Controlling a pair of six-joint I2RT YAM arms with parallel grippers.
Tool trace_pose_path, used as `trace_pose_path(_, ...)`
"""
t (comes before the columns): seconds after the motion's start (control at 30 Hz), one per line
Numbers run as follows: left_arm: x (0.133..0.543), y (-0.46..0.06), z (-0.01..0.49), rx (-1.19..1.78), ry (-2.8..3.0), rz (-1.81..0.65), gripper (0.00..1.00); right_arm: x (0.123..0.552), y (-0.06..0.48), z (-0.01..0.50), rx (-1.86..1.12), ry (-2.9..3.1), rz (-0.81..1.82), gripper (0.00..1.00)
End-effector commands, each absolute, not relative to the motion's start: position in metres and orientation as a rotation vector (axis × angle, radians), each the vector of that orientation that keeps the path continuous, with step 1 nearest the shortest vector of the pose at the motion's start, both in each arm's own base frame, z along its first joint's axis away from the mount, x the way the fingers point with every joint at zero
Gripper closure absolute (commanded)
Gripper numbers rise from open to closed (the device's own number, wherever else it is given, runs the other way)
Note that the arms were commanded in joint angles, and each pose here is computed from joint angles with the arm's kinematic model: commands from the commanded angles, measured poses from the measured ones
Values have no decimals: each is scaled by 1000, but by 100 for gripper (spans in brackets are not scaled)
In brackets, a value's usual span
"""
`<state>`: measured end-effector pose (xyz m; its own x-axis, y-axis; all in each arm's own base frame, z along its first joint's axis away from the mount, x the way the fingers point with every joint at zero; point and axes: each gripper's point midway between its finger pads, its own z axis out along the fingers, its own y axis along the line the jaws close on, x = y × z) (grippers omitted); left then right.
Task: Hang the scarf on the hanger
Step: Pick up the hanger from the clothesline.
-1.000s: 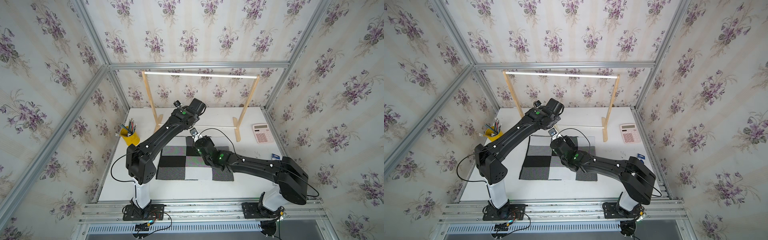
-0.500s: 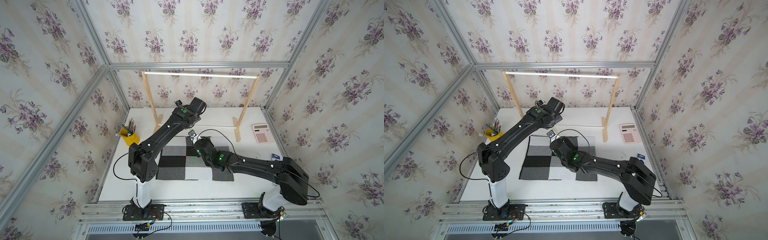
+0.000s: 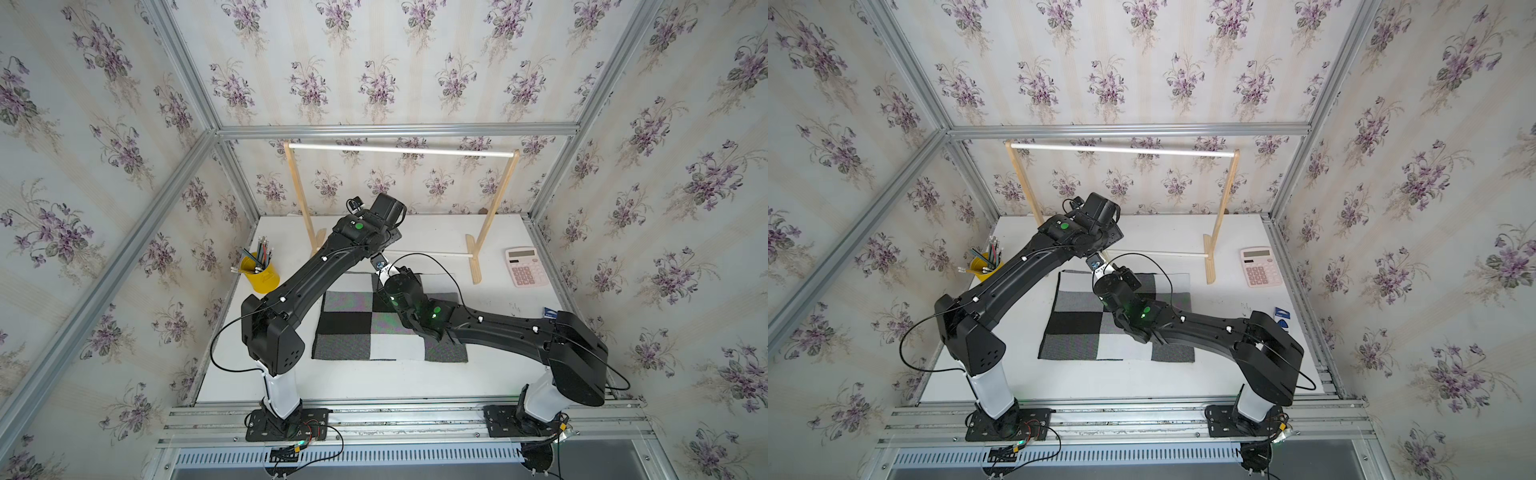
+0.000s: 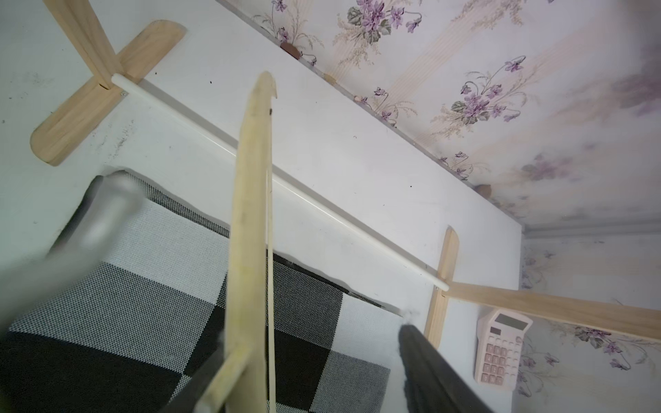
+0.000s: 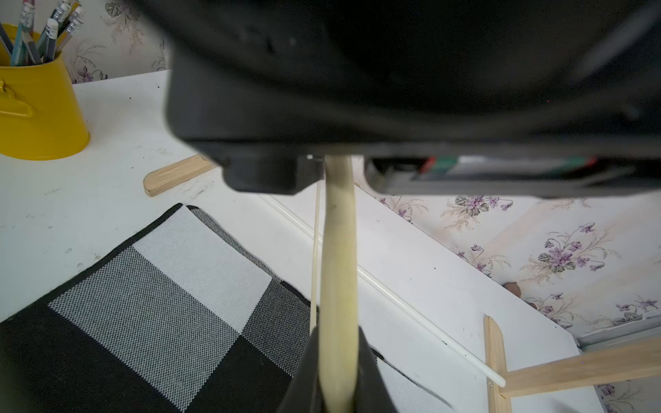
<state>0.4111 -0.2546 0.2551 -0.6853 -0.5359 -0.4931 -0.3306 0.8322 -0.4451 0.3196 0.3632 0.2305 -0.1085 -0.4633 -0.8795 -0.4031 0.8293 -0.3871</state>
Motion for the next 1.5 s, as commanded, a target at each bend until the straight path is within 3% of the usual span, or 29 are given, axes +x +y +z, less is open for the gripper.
trace_pose_path(0.0, 397, -270, 235, -593, 2500, -481, 31, 324, 376, 317, -391, 1505, 162, 100)
trace_pose_path(0.3, 407, -246, 234, -629, 2423, -329, 35, 322, 373, 315, -391, 1509, 167, 100)
trace_pose_path(0.33, 408, -244, 234, -633, 2415, -316, 39, 321, 372, 315, -390, 1509, 167, 100)
trace_pose_path(0.5, 413, -244, 225, -642, 2414, -291, 82, 320, 372, 317, -393, 1506, 172, 100)
trace_pose_path(0.63, 416, -245, 218, -643, 2429, -282, 91, 319, 369, 318, -392, 1505, 167, 100)
trace_pose_path(0.7, 417, -245, 218, -642, 2429, -280, 100, 318, 367, 319, -391, 1505, 168, 100)
trace_pose_path(1.07, 416, -238, 226, -615, 2414, -249, 100, 315, 355, 321, -368, 1507, 162, 100)
trace_pose_path(1.47, 412, -251, 241, -530, 2405, -371, 100, 314, 353, 318, -329, 1513, 200, 100)
